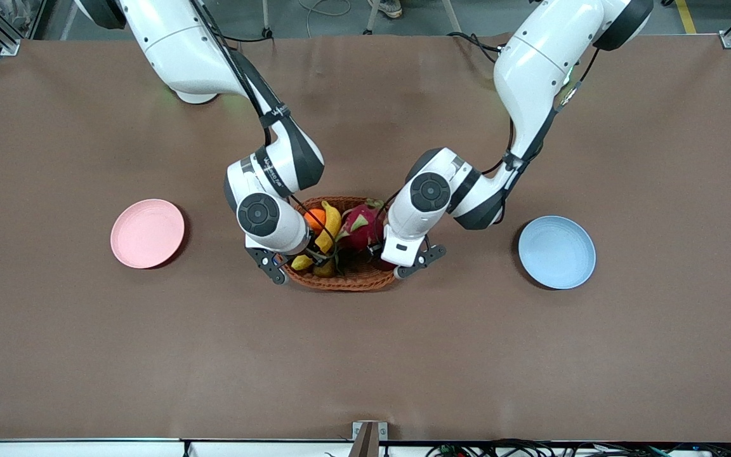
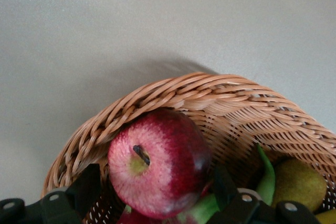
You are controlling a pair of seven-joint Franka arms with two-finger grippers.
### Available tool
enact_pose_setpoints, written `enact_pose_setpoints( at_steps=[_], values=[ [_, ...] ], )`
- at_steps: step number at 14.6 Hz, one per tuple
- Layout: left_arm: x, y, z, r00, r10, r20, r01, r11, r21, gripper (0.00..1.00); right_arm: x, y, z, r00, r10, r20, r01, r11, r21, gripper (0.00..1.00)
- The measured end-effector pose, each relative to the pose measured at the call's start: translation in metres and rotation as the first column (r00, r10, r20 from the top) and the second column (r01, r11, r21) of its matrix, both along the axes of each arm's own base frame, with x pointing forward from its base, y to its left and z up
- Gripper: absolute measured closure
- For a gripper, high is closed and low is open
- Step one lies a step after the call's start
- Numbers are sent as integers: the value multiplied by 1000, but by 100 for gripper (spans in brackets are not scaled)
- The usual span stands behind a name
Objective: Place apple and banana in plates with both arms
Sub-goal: 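Close the left gripper on the apple while the right gripper grasps the banana, then carry the apple with the left gripper while the right gripper carries the banana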
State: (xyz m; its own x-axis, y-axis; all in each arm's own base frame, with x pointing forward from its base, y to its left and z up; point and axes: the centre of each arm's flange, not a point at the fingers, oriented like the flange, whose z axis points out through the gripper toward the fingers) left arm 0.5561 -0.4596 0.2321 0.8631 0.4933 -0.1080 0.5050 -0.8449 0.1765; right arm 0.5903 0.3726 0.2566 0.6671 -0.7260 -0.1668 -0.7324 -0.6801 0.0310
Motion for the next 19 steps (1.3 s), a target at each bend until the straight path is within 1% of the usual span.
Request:
enact_pose_setpoints(
  at_steps=[1, 2, 3, 4, 6, 8, 13, 15, 17, 18, 19],
  values=[
    [0, 0, -1, 1000, 0, -2, 0, 1000, 1, 7, 0, 0, 0, 1000, -1, 0, 1, 1000, 0, 29],
    [0, 1, -3, 1000, 1, -3, -1, 1000, 2, 7, 0, 0, -1, 1000, -2, 0, 2, 1000, 0, 29],
    [0, 0, -3, 1000, 1, -3, -1, 1000, 2, 11, 0, 0, -2, 1000, -3, 1, 3, 1000, 0, 29],
    [0, 0, -3, 1000, 1, -3, -1, 1000, 1, 12, 1, 0, -3, 1000, -4, 4, 4, 1000, 1, 29],
    [1, 0, -1, 1000, 2, 1, -2, 1000, -2, 24, 1, 2, -5, 1000, -27, 1, 27, 999, 24, 29],
    [2, -1, 0, 1000, 4, 3, -4, 1000, -3, 25, 1, 4, -5, 998, -60, -21, 62, 996, 63, 29],
    [17, -1, 24, 998, 40, 37, -39, 999, -31, 26, 1, 4, -11, 997, -67, -33, 69, 995, 65, 29],
    [27, 7, 50, 997, 61, 53, -59, 998, -35, 26, 1, 4, -12, 997, -68, -34, 70, 995, 64, 30],
    [38, 26, 91, 995, 80, 59, -79, 997, -19, 26, 1, 3, -14, 997, -69, -36, 71, 995, 63, 31],
    [44, 41, 113, 994, 90, 62, -90, 996, -8, 26, 1, 3, -14, 997, -70, -36, 72, 995, 63, 37],
    [50, 58, 135, 994, 91, 67, -92, 996, 5, 26, 1, 3, -14, 997, -70, -36, 72, 995, 63, 48]
  ],
)
